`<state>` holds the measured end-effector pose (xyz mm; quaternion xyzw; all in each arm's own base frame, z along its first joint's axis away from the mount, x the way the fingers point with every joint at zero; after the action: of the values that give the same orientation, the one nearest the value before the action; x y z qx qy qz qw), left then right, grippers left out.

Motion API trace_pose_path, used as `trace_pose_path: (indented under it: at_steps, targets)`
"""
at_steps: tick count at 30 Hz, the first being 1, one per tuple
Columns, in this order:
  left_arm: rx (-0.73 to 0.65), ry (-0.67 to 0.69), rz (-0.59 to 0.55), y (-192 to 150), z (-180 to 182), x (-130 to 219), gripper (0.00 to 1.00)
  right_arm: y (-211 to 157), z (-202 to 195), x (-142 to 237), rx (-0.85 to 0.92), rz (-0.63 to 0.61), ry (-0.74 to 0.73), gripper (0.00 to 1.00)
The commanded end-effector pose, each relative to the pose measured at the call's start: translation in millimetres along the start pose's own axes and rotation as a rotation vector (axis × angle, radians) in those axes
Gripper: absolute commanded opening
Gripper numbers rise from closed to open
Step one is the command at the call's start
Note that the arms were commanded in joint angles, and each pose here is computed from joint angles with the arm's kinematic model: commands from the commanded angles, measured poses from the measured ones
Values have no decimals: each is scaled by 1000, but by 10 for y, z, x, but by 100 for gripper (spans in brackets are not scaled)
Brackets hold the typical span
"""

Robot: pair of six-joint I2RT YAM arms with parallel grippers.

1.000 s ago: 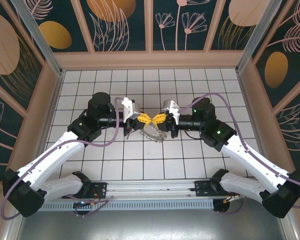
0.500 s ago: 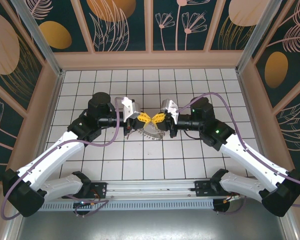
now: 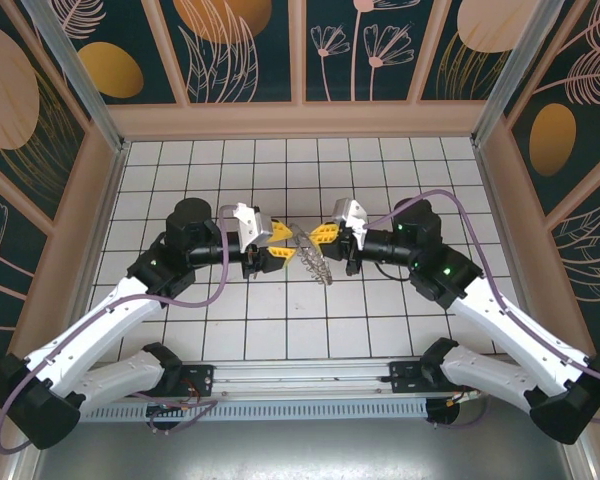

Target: Put the keys on the keyring

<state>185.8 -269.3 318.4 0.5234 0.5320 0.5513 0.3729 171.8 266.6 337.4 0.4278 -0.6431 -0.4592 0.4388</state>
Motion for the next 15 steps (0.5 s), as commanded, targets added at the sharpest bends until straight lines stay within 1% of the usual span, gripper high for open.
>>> trace_pose_path:
  at_steps: [1,6,11,15]
  targets:
    - [-19,-5,-40,101,-37,24,40,114,14,46,50,-61,-12,0]
    - [-38,-39,-57,193,-87,27,40,118,98,48,51,-77,26,0]
    - [-31,-88,-46,197,-113,-23,40,171,154,47,69,-99,45,0]
    - [-28,-111,-49,206,-127,-40,37,175,191,32,76,-105,61,0]
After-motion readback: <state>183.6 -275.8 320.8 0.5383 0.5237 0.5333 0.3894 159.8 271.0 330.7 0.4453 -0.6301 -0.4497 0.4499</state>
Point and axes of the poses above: each hand's point on the last joint's axis, 136 mm out from that joint toward the fingers, its own x axis back along the fingers, its own z axis along the line the jaws close on, y = z × x, the point moved 2 cm from there along x, back along the fingers, and after that the axes turned 8 degrees about x, right-handed, at the moved point
